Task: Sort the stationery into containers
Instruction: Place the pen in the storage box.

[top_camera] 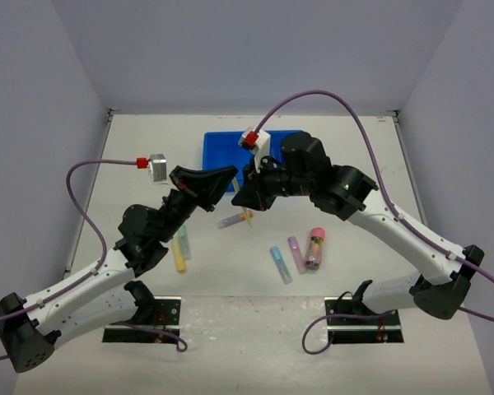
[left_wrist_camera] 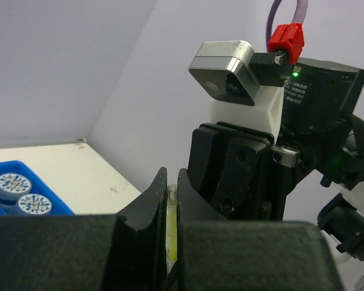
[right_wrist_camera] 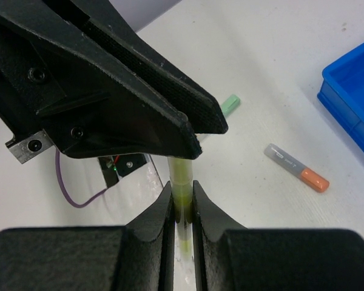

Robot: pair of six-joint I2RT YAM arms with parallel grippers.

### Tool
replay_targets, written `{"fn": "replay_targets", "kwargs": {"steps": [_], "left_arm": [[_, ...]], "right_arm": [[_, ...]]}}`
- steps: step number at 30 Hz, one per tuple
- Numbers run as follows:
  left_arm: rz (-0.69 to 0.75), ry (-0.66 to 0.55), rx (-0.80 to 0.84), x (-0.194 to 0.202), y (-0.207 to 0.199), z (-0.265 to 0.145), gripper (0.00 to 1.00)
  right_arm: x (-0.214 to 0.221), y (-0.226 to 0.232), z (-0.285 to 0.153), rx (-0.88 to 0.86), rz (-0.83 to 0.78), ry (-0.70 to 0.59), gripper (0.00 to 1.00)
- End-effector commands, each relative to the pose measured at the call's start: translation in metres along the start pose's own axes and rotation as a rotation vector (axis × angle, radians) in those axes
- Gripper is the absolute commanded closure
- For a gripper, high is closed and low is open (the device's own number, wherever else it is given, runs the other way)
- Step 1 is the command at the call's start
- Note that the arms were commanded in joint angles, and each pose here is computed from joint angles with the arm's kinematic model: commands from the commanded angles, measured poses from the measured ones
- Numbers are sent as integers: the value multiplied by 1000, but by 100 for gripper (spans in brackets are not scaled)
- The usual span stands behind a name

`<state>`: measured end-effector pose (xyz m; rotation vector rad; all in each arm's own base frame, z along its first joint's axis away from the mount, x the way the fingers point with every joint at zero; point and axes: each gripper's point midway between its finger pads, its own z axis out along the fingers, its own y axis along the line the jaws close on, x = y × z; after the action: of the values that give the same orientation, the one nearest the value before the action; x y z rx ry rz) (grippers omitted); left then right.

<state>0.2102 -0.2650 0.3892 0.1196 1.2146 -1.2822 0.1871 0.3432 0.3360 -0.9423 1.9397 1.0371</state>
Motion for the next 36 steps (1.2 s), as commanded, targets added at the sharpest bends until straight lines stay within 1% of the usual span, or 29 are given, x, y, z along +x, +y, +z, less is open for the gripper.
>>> {"fn": "replay_targets", "kwargs": {"steps": [1, 2, 3, 4, 5, 6, 7, 10, 11, 12, 13, 15, 16, 17, 18, 20, 22, 23, 24, 25, 28, 30, 34, 36], "left_arm": [[37, 377, -293, 76, 49, -31, 89], [58, 341, -374, 59, 58, -28, 75], [86, 286, -468, 34, 66, -24, 65], [100, 226, -513, 14, 68, -19, 49], [125, 225, -593, 4, 77, -24, 26], [145, 172, -671, -19, 80, -26, 12], [164, 120, -747, -41, 83, -30, 1], [221, -6, -945, -91, 92, -54, 0], [229, -5, -955, -96, 90, -59, 0], [241, -9, -978, -102, 90, -67, 0], [269, -5, -1015, -106, 93, -78, 0], [284, 30, -1001, -102, 92, -94, 0], [279, 46, -986, -98, 92, -96, 0], [293, 81, -966, -92, 92, -100, 0], [299, 138, -932, -79, 93, -106, 0], [307, 194, -936, -65, 98, -121, 0], [332, 249, -939, -57, 102, -133, 0], [341, 281, -923, -50, 103, -137, 0], [359, 295, -918, -49, 104, -138, 0], [372, 324, -896, -42, 105, -143, 0], [385, 340, -911, -33, 113, -157, 0], [386, 333, -951, -32, 119, -167, 0], [397, 330, -989, -28, 128, -178, 0], [400, 343, -983, -25, 128, -178, 0]], "right_arm": [[-88, -35, -6, 136, -56, -405, 100], [-72, -43, 2, 152, -31, -379, 100], [-54, -51, 11, 167, -4, -351, 100], [-50, -54, 13, 173, 7, -344, 100], [-31, -67, 21, 209, 34, -310, 100], [-20, -78, 25, 240, 59, -286, 100], [-9, -90, 29, 274, 85, -261, 100], [10, -142, 29, 401, 207, -188, 100], [13, -155, 27, 434, 231, -169, 100], [15, -175, 23, 506, 252, -162, 100], [9, -194, 13, 567, 273, -160, 100], [2, -234, 11, 682, 286, -123, 100], [15, -248, 20, 715, 290, -81, 100], [-2, -261, 15, 756, 289, -85, 100], [-4, -283, 24, 798, 282, -45, 100], [8, -314, 43, 853, 273, 24, 100], [-6, -330, 47, 891, 262, 13, 100], [4, -344, 58, 905, 272, 46, 100], [-6, -346, 54, 912, 271, 27, 100], [-2, -359, 62, 924, 284, 43, 100], [5, -377, 71, 945, 302, 58, 100], [10, -381, 76, 938, 318, 66, 97], [22, -387, 82, 944, 336, 85, 86], [27, -386, 85, 929, 339, 99, 84]]}}
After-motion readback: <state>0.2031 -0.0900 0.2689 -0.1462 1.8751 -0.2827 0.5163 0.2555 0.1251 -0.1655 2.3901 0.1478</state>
